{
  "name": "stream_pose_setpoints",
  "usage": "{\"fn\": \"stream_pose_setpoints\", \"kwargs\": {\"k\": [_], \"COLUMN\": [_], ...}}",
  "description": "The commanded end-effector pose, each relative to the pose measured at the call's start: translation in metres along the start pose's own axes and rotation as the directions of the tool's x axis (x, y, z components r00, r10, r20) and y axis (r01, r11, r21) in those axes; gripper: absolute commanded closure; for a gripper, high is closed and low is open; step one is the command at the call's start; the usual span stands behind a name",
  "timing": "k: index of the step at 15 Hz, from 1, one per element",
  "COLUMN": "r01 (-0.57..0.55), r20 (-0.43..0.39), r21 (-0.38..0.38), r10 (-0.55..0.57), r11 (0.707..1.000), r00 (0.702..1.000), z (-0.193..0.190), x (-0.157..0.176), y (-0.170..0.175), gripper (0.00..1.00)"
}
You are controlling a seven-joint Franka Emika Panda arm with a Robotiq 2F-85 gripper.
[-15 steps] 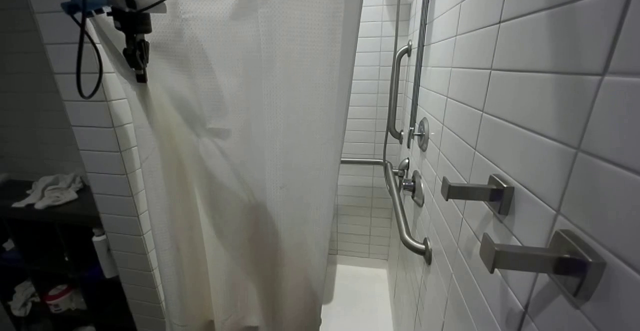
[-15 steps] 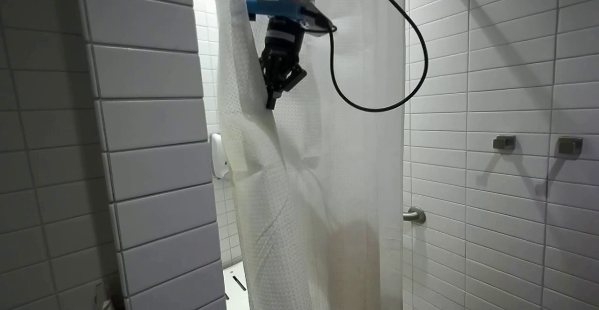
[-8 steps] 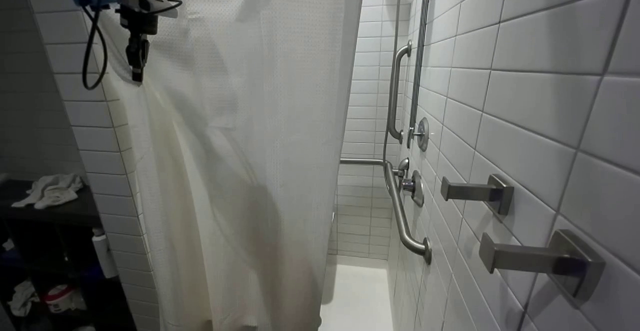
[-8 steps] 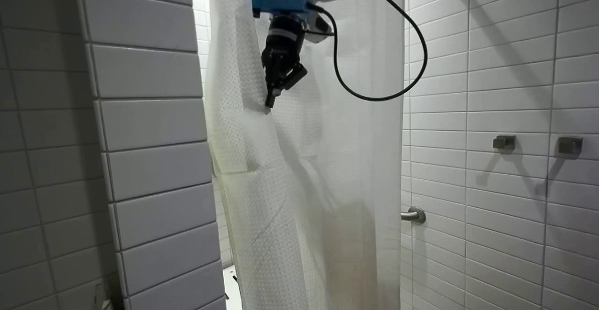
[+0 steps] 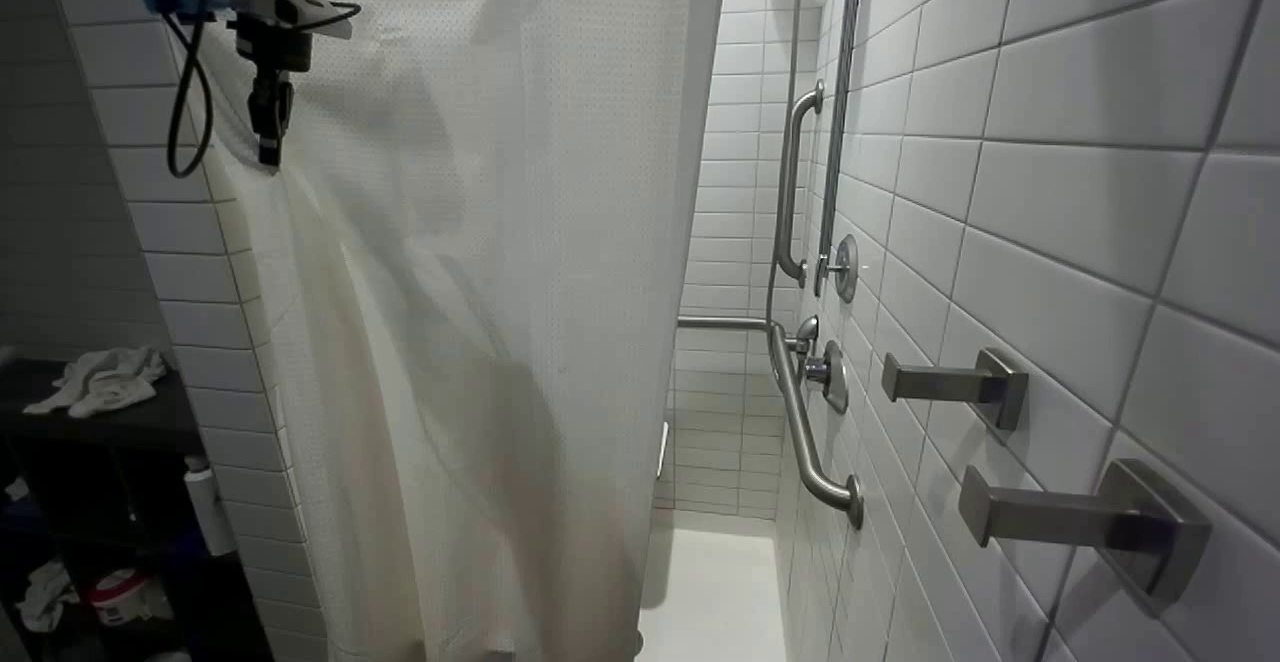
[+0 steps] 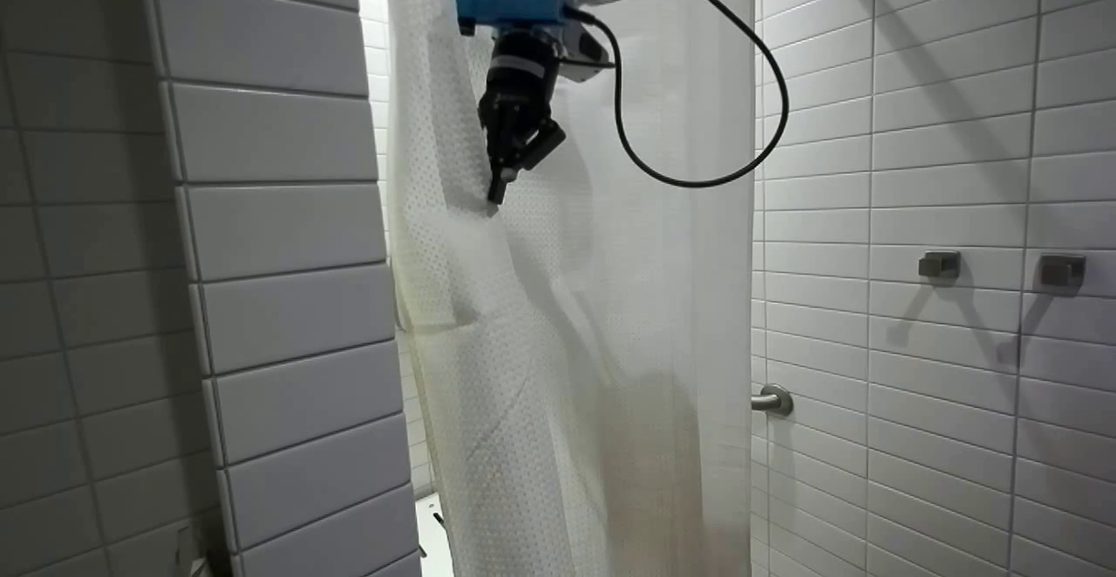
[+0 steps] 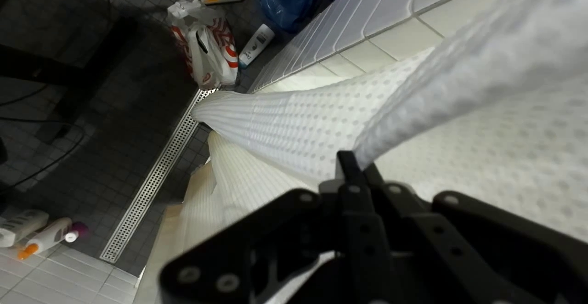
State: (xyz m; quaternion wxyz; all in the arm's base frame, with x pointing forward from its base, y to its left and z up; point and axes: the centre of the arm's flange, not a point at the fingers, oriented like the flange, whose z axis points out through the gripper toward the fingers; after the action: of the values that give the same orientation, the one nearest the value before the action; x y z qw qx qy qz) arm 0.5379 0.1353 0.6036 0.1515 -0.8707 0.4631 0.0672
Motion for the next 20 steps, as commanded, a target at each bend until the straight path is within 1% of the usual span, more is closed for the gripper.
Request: {"fn": "stream_pose_setpoints", "kwargs": {"k": [1,10,20], "r01": [0.016,0.043,0.072], "r20": [-0.018,-0.05,-0.129], "r21": [-0.014,-0.04,-0.076], "r10": [-0.016,-0.045,-0.082], "r11": [1.0,0.998,0.995], "r00": [1.0,0.998,0.988], "z": [-0.003,0.003,0.013], "x": [-0.013,-0.027,-0.047], "y": [-0.011,-0.015,-0.016], "gripper": [1.0,1.0,1.0]}}
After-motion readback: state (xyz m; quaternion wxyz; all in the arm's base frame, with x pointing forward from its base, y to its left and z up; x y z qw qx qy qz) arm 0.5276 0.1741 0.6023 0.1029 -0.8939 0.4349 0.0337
